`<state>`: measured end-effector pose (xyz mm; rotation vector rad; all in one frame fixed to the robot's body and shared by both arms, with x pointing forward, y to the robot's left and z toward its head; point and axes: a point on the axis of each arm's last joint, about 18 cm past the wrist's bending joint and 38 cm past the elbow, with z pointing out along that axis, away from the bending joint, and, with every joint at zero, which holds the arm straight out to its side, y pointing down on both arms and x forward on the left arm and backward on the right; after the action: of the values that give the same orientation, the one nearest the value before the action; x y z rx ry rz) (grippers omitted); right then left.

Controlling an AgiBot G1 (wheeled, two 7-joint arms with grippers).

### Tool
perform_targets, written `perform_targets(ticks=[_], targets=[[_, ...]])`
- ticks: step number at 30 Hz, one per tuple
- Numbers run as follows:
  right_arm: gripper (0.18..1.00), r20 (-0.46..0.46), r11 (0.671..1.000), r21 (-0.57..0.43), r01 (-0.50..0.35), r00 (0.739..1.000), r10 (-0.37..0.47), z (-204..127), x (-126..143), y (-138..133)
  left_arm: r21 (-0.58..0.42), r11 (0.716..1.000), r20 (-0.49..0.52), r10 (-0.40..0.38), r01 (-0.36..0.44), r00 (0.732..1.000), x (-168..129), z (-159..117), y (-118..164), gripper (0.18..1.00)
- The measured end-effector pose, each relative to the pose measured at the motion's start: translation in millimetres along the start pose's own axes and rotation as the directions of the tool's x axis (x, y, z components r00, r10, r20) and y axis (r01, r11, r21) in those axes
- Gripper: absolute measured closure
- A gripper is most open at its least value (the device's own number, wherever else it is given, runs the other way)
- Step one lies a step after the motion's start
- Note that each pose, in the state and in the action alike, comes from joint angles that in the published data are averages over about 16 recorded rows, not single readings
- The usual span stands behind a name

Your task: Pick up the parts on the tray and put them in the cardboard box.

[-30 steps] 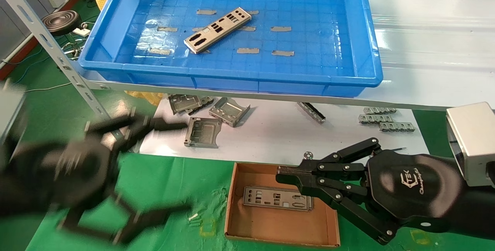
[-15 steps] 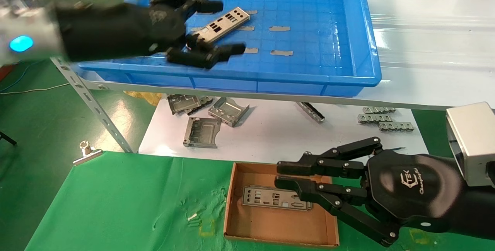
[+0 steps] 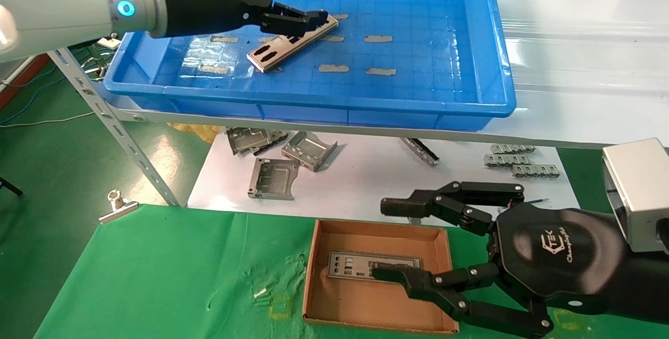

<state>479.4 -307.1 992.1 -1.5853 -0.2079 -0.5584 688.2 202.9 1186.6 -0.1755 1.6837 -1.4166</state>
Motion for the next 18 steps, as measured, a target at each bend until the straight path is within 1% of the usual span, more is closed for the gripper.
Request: perform_targets(ticks=[5,13,18], targets=[[0.58,0.0,1.0,0.0,0.0,1.0,0.0,0,0,0,-0.044,0.999,0.022,0.005,-0.004,1.0,-2,7,4,0.184],[0.388,0.0,1.0,0.0,0.0,1.0,0.0,0,0,0,-0.083,0.997,0.012,0.006,-0.005,1.0,1,10,10,0.184],[0.302,0.0,1.0,0.0,0.0,1.0,0.0,0,0,0,-0.09,0.996,0.009,-0.004,0.005,1.0,2,11,14,0.184]])
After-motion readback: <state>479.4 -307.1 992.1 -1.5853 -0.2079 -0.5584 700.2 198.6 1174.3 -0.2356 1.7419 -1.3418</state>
